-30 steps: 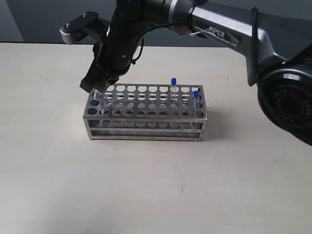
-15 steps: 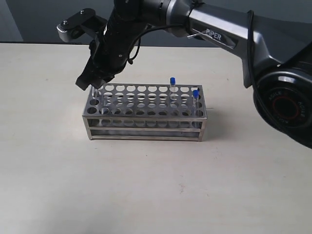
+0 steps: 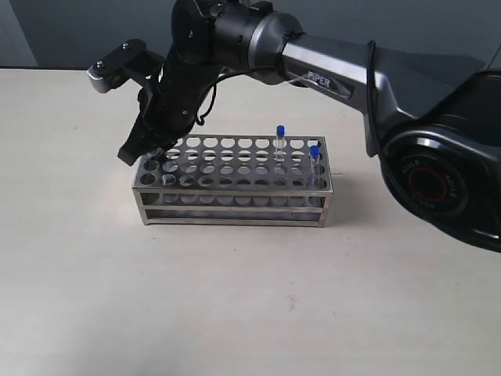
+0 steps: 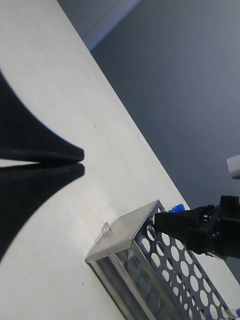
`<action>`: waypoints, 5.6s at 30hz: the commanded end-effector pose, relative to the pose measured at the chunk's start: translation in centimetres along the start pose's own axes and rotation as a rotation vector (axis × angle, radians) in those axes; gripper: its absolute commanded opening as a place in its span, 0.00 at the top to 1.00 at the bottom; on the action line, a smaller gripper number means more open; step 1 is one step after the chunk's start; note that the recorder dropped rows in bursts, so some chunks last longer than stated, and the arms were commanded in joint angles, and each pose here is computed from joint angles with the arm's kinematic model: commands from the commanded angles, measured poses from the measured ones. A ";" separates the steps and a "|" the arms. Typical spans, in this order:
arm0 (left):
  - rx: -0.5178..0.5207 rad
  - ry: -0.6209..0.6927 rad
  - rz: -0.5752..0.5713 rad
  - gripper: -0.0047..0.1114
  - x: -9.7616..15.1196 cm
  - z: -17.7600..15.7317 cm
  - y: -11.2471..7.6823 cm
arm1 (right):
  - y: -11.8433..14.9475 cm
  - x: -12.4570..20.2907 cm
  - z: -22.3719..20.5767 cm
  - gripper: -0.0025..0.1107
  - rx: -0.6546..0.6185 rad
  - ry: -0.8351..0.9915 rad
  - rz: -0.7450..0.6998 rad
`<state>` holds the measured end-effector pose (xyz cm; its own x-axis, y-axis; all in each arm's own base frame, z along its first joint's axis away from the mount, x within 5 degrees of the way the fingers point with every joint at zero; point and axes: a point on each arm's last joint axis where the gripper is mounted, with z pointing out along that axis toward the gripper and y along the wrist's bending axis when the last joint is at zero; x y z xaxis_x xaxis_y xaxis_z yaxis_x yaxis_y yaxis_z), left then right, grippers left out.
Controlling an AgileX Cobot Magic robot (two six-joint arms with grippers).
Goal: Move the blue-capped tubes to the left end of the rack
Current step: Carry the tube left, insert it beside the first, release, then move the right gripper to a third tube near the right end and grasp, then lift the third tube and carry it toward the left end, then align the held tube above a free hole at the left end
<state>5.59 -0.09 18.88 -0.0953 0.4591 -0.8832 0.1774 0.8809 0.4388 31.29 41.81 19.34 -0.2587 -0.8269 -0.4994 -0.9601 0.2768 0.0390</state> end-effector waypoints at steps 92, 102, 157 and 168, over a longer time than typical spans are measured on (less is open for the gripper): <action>0.007 -0.010 -0.016 0.95 -0.2 0.0 0.0 | -1.9 3.7 -17.3 0.98 0.224 0.112 0.309; 0.008 -0.010 -0.020 0.95 -0.2 0.0 0.0 | 3.1 0.7 -15.1 0.98 0.068 0.010 0.144; 0.007 -0.010 -0.018 0.95 -0.2 0.0 0.0 | 2.6 -2.7 -11.8 0.98 0.039 -0.002 0.115; 0.007 -0.010 -0.018 0.95 -0.2 0.0 0.0 | 3.9 -3.1 -12.7 0.98 0.054 -0.015 0.109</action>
<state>5.59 -0.10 18.89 -0.0936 0.4589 -0.8835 0.1776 0.8809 0.4387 27.94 39.19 30.73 -0.3781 -0.7885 -0.4851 -0.9129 0.4047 0.0536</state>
